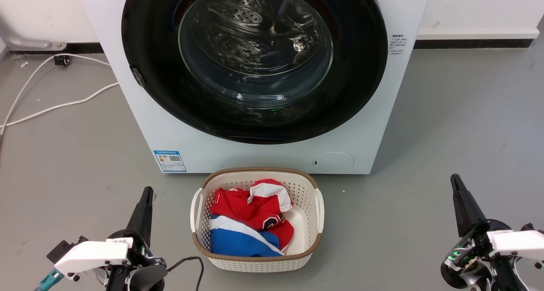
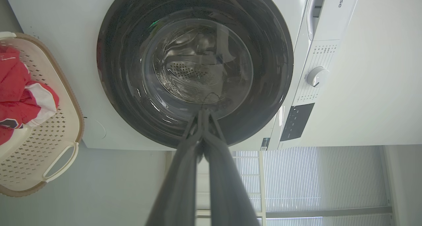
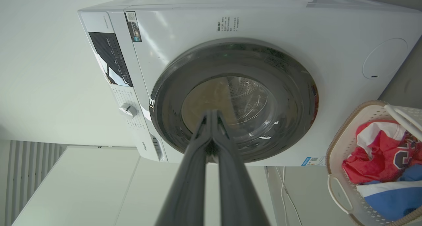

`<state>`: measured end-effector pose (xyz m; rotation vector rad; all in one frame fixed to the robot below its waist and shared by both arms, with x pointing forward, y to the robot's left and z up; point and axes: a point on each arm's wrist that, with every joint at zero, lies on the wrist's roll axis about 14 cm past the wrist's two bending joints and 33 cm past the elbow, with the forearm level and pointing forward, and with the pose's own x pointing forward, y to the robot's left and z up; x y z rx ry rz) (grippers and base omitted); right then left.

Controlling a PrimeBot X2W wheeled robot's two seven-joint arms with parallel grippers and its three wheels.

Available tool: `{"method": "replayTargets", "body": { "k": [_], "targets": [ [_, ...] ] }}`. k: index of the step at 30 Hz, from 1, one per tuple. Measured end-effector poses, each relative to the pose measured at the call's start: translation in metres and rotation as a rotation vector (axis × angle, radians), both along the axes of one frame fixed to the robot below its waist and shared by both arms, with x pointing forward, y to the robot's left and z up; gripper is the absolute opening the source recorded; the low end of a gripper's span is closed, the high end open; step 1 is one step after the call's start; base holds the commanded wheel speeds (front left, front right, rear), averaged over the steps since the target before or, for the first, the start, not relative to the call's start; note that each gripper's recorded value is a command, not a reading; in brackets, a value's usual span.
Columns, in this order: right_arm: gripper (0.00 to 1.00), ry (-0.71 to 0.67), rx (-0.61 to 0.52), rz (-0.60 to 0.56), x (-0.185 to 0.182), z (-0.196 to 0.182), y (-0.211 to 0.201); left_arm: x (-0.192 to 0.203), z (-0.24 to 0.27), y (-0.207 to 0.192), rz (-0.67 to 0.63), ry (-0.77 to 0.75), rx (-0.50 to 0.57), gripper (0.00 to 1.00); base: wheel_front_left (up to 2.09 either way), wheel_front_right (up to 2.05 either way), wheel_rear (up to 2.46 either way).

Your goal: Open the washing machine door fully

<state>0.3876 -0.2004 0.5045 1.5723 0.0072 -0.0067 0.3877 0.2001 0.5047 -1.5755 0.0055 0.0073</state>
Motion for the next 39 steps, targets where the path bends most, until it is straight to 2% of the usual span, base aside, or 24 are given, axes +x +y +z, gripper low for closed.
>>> {"method": "replayTargets", "body": {
  "k": [38,39],
  "targets": [
    [0.00,0.000,0.000,0.000,0.0000,0.0000,-0.0001,0.0000,-0.0001,-0.0002,-0.003,0.000,-0.001,0.00,0.00,0.00,0.00],
    [1.00,0.000,0.000,0.000,0.0000,0.0000,-0.0001,-0.0001,0.0000,-0.0002,-0.003,0.000,-0.001,1.00,0.00,0.00,0.00]
  ]
}}
